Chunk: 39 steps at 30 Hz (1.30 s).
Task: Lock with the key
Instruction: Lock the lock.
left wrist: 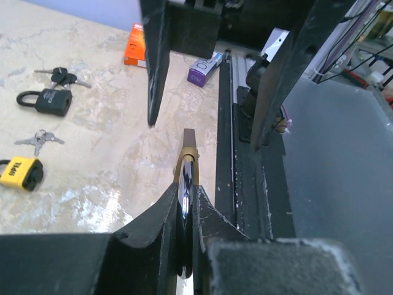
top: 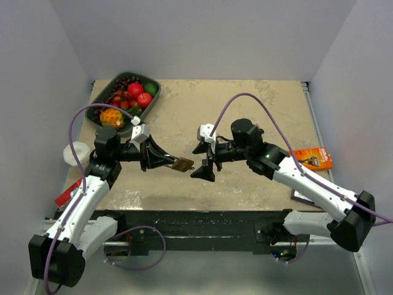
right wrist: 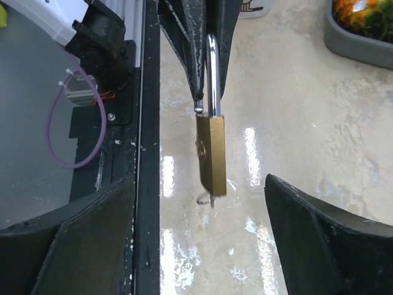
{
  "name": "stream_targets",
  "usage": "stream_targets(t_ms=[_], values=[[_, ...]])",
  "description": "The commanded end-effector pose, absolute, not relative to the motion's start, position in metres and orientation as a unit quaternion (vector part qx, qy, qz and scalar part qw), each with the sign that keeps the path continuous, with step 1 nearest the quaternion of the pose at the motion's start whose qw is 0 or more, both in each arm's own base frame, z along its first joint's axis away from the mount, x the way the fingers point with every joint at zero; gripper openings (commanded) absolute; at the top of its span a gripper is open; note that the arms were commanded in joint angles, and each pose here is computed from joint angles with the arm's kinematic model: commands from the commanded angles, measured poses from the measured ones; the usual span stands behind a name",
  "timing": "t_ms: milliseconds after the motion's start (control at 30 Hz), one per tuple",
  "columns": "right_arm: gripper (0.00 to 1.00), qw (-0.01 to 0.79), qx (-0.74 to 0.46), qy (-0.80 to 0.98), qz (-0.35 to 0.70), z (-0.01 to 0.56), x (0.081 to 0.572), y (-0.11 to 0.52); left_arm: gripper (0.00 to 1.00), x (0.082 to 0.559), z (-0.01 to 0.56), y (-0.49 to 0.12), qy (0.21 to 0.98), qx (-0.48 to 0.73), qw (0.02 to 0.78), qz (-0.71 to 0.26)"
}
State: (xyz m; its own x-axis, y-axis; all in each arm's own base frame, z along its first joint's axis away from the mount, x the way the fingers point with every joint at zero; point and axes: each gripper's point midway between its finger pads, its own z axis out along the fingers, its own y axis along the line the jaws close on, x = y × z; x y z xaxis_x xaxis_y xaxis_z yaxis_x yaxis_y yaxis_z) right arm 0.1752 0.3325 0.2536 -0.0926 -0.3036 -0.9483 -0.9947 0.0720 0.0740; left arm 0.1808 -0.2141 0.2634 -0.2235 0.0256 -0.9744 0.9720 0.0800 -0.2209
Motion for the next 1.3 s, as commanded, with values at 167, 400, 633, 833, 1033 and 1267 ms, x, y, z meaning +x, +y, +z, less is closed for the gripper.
stream_targets(t_ms=[167, 400, 633, 833, 1033, 1267], values=[[0.86, 0.461, -0.525, 0.604, 0.384, 0.272, 0.171, 0.301, 0.00, 0.167, 0.308, -0.209, 0.526, 0.455, 0.467, -0.547], [0.71, 0.487, -0.526, 0.563, 0.411, 0.270, 0.166, 0.309, 0.00, 0.161, 0.330, -0.210, 0.514, 0.447, 0.478, -0.555], [0.55, 0.508, -0.517, 0.536, 0.434, 0.285, 0.165, 0.317, 0.00, 0.154, 0.340, -0.210, 0.504, 0.442, 0.490, -0.557], [0.78, 0.513, -0.501, 0.528, 0.455, 0.298, 0.165, 0.324, 0.00, 0.153, 0.340, -0.213, 0.502, 0.441, 0.488, -0.561], [0.77, 0.501, -0.501, 0.521, 0.476, 0.303, 0.161, 0.339, 0.00, 0.152, 0.339, -0.215, 0.501, 0.441, 0.485, -0.565], [0.74, 0.492, -0.511, 0.521, 0.475, 0.301, 0.157, 0.357, 0.00, 0.153, 0.338, -0.216, 0.504, 0.434, 0.487, -0.566]])
